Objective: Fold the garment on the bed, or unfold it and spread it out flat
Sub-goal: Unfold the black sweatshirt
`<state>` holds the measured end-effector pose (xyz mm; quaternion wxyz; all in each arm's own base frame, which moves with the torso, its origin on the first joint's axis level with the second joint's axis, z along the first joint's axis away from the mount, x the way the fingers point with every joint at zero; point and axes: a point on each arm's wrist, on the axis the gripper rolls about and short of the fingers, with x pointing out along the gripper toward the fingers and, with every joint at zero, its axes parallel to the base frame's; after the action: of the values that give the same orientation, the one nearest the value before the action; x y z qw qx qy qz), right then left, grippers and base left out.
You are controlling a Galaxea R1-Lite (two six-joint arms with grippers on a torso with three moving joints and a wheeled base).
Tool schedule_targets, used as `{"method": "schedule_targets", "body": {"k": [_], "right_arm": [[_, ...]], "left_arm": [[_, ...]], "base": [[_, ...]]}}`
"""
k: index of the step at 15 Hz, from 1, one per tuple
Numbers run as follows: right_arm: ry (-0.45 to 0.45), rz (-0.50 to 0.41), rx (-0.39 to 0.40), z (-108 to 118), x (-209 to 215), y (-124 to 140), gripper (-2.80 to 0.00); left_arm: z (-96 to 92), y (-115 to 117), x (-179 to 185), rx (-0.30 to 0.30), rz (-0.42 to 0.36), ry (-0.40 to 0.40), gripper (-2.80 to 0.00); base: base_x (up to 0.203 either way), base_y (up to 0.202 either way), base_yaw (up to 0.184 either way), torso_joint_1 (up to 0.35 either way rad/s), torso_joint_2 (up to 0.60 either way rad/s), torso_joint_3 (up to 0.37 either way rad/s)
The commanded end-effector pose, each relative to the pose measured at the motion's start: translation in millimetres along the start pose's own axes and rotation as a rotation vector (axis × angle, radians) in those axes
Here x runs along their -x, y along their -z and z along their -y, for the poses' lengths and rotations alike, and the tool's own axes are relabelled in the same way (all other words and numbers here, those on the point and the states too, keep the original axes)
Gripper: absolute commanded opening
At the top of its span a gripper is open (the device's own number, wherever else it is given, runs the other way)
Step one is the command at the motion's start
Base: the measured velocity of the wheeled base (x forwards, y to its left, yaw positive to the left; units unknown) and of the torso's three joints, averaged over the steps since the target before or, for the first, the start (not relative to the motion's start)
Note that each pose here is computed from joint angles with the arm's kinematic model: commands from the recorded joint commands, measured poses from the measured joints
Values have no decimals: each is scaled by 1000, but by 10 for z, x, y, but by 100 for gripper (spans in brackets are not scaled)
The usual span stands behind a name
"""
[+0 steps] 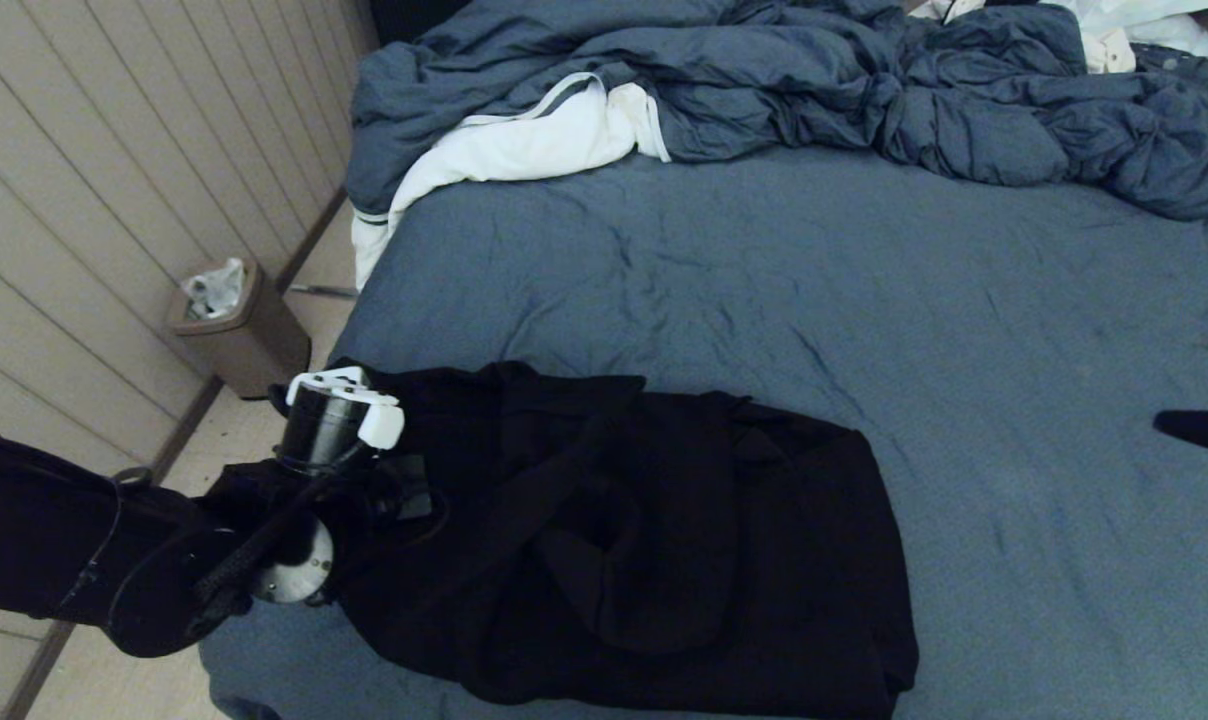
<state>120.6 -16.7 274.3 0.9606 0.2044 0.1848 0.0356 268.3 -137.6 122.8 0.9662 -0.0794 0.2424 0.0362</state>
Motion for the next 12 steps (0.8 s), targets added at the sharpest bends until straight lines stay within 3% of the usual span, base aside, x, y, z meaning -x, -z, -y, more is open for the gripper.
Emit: {"method": "schedule_targets", "body": {"k": [1, 5, 10, 12], "right_arm": [[-1, -12, -5, 8, -28, 1, -280], [1, -35, -11, 31, -103, -5, -280], [-29, -41, -5, -7, -145, -64, -280], [-82, -78, 7, -94, -229, -85, -280]], "left_arm": [[-310, -46, -76, 47, 4, -63, -280], [-591, -8, 182, 87, 23, -42, -280], [-520, -345, 490, 133, 174, 38, -280], [-438, -530, 708, 130, 177, 79, -280]], "base": [[0, 0, 0, 0, 0, 0], [0, 0, 0, 0, 0, 0], [0, 0, 0, 0, 0, 0], [0, 0, 0, 0, 0, 0]]}}
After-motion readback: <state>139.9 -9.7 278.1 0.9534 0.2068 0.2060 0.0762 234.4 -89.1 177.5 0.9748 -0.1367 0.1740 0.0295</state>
